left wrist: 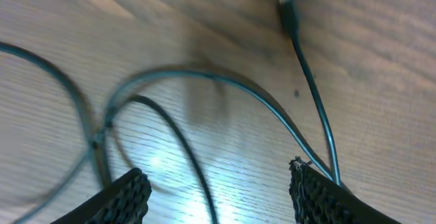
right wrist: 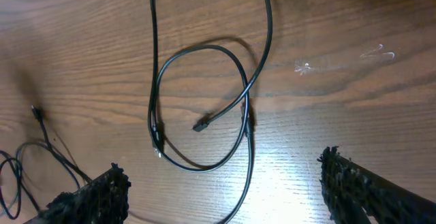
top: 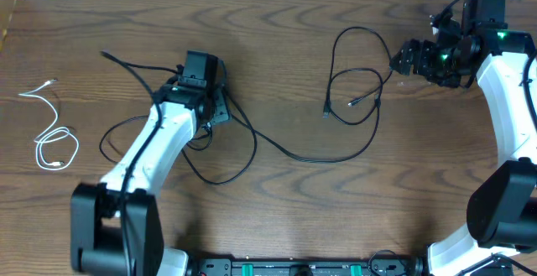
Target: Untangle cables
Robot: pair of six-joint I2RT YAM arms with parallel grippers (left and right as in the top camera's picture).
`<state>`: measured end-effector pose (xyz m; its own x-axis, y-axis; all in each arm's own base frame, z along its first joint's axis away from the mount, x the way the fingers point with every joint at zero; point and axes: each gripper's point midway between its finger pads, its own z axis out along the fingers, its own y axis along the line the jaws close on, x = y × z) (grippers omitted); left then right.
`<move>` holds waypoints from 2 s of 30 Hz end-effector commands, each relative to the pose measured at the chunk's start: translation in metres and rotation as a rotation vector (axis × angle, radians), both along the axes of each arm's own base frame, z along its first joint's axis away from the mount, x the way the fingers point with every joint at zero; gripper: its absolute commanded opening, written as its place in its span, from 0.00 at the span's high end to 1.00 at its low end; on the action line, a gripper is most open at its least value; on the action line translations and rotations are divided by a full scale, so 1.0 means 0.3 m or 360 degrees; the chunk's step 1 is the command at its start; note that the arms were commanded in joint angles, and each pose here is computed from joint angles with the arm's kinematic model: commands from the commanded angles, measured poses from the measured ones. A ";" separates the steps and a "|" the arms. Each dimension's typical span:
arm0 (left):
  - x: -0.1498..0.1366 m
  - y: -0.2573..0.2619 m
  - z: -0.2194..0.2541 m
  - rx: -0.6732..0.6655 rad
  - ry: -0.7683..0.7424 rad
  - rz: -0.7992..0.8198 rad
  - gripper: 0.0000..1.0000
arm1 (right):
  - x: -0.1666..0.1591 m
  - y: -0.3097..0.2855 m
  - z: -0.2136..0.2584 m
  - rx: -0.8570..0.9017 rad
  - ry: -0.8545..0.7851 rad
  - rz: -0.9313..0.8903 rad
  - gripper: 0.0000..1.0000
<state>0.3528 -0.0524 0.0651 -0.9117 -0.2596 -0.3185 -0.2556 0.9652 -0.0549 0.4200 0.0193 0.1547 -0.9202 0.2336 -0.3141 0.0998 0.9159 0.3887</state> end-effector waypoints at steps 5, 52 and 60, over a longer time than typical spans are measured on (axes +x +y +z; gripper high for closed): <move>-0.020 -0.126 -0.119 -0.0234 0.0177 -0.0056 0.31 | -0.008 0.011 -0.003 -0.0007 0.0002 0.0032 0.12; 0.043 -0.219 -0.208 0.0128 0.0070 -0.0414 0.92 | -0.016 0.012 -0.006 -0.0005 0.0019 0.0031 0.13; 0.165 -0.240 0.083 0.0002 -0.0140 -0.0482 0.92 | -0.016 0.011 -0.006 -0.0005 0.0019 0.0031 0.13</move>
